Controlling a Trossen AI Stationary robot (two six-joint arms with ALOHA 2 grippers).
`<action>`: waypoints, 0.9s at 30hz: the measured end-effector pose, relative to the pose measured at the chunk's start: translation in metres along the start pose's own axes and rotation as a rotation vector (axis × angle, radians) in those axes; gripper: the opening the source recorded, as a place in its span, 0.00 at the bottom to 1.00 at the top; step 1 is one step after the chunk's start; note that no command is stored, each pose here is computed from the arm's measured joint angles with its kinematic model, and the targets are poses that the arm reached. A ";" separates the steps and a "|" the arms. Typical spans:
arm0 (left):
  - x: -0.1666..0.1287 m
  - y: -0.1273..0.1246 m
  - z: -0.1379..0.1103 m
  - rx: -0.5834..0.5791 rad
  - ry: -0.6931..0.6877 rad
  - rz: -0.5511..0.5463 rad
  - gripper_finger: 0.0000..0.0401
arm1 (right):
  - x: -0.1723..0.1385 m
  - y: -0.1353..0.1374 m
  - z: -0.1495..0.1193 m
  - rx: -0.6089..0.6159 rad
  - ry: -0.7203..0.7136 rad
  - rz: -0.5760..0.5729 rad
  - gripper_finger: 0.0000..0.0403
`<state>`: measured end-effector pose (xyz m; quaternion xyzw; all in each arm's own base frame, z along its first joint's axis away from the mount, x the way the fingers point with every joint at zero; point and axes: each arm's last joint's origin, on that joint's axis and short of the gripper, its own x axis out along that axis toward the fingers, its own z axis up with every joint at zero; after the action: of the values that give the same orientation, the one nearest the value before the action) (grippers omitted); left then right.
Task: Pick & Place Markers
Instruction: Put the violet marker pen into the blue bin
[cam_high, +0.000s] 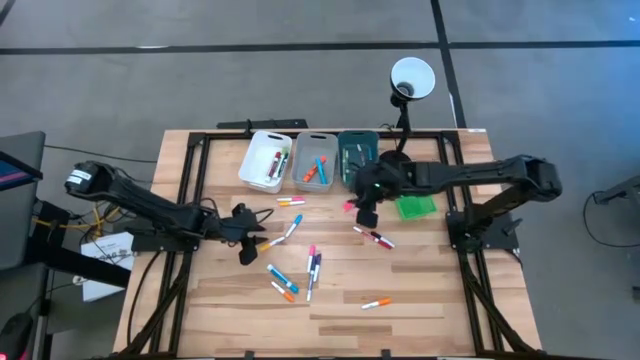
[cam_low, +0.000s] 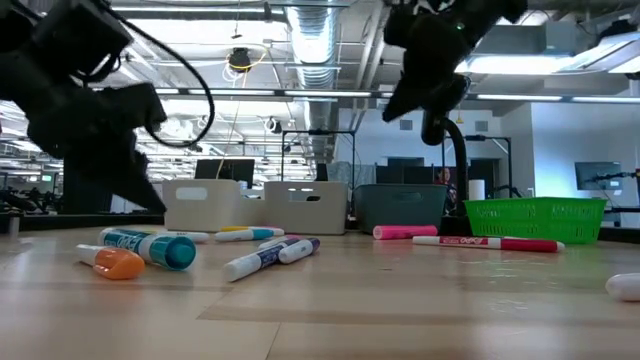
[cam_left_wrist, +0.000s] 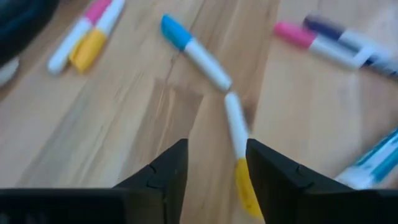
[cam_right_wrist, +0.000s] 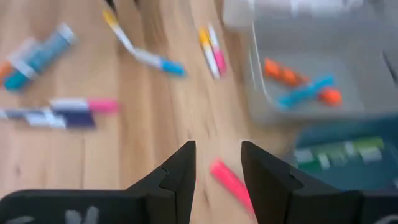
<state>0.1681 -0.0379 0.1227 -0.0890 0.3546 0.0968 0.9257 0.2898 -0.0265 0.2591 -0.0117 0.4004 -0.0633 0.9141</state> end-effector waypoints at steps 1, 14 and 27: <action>0.002 0.000 -0.002 0.007 0.020 0.009 0.40 | 0.001 0.001 -0.002 -0.009 -0.067 0.001 0.29; 0.029 -0.002 -0.015 0.042 0.073 0.091 0.37 | 0.018 0.007 -0.012 -0.069 -0.329 0.079 0.29; 0.014 -0.009 -0.003 -0.009 -0.009 -0.023 0.35 | 0.043 0.031 -0.006 -0.111 -0.383 0.133 0.29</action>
<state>0.1790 -0.0452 0.1118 -0.0971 0.3488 0.0880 0.9280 0.3180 -0.0006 0.2214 -0.0476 0.2220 0.0226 0.9736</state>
